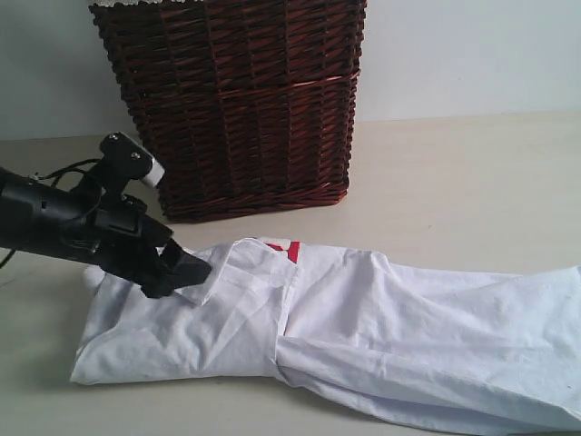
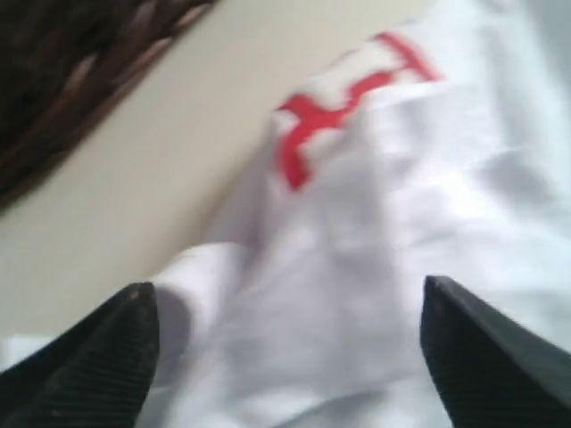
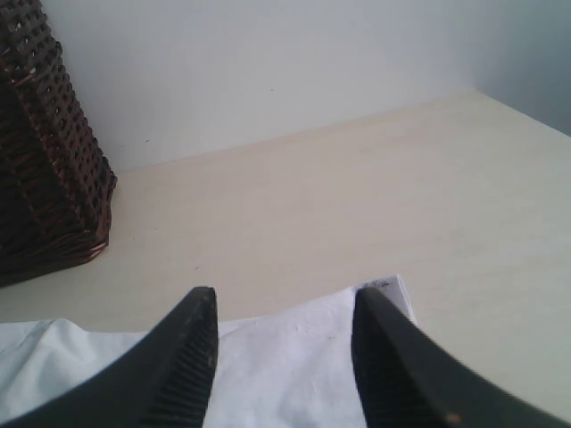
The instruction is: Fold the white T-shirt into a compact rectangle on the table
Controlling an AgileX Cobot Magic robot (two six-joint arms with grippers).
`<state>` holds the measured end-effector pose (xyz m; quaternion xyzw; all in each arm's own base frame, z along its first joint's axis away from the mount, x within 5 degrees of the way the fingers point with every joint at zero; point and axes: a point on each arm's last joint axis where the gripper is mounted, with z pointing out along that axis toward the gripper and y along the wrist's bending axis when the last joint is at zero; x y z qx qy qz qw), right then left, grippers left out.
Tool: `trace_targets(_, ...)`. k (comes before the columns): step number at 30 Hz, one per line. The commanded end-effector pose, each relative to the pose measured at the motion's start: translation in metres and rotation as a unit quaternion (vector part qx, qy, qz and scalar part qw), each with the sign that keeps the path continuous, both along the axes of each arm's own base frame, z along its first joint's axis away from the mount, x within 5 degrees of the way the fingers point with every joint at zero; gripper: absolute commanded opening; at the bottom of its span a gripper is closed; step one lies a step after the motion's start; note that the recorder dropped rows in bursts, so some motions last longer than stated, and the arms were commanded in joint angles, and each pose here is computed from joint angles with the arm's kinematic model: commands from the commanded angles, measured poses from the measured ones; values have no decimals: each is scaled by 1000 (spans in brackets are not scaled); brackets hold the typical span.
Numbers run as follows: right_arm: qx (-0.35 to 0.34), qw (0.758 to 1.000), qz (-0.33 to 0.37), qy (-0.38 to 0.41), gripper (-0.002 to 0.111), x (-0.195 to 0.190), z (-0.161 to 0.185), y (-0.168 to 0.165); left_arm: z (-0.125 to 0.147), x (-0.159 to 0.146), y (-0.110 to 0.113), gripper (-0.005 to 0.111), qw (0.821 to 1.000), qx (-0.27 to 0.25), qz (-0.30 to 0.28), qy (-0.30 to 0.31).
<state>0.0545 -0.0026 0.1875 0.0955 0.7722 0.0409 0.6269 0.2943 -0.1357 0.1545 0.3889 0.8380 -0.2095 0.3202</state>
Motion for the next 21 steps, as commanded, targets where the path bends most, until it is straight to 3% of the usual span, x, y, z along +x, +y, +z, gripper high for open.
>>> trace_targets(1,-5,1000,2,-7,46,0,0,0,22,-34,-21,62,982,-97,-156,32)
trace_targets(3,-5,1000,2,-7,46,0,0,0,16,-30,-26,56,986,-60,-153,-8)
trace_targets(6,-5,1000,2,-7,46,0,0,0,3,-19,-31,55,990,3,-126,-66)
trace_targets(15,-5,1000,2,-7,46,0,0,0,-15,-12,-56,55,989,11,-138,-52)
trace_targets(17,-5,1000,2,-7,46,0,0,0,-14,-6,-59,55,991,28,-112,-63)
trace_targets(21,-5,1000,2,-7,46,0,0,0,-12,13,-51,55,987,113,-39,-108)
